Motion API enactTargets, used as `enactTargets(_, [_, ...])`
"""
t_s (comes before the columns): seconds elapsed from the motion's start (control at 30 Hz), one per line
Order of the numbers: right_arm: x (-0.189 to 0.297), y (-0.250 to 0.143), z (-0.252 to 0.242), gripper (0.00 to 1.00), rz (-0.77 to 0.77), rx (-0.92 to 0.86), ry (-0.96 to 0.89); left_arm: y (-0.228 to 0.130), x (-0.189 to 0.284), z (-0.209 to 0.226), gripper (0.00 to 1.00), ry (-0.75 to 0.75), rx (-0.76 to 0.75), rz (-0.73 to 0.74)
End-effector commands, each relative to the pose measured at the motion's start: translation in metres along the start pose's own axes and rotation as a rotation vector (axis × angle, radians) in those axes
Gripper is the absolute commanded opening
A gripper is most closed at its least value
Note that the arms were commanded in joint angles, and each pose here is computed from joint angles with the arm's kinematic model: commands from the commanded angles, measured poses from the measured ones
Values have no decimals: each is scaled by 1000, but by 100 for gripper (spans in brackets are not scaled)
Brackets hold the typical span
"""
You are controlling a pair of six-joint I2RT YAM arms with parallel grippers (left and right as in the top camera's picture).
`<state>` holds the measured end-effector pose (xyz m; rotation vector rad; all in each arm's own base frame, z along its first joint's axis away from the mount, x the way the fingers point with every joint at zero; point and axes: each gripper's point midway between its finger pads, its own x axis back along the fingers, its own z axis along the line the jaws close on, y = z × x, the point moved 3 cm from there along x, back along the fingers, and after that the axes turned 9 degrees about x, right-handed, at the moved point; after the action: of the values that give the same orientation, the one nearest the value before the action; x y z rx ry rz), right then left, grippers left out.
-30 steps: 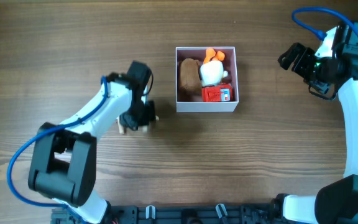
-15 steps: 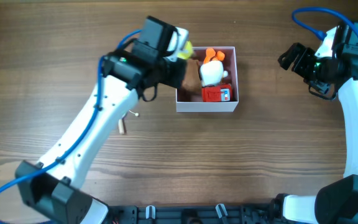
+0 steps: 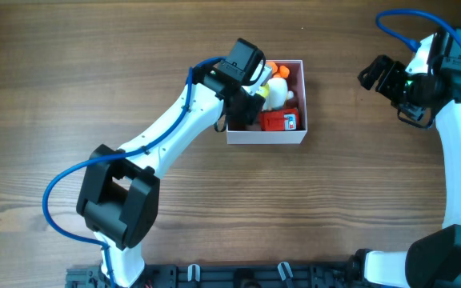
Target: Pack container
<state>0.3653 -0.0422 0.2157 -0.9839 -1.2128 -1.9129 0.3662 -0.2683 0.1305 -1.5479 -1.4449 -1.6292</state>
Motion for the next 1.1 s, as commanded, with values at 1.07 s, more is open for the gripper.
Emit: enactTargets(1.07, [0, 1, -3, 100, -7, -3, -17, -170, 32, 168, 44, 324, 825, 355])
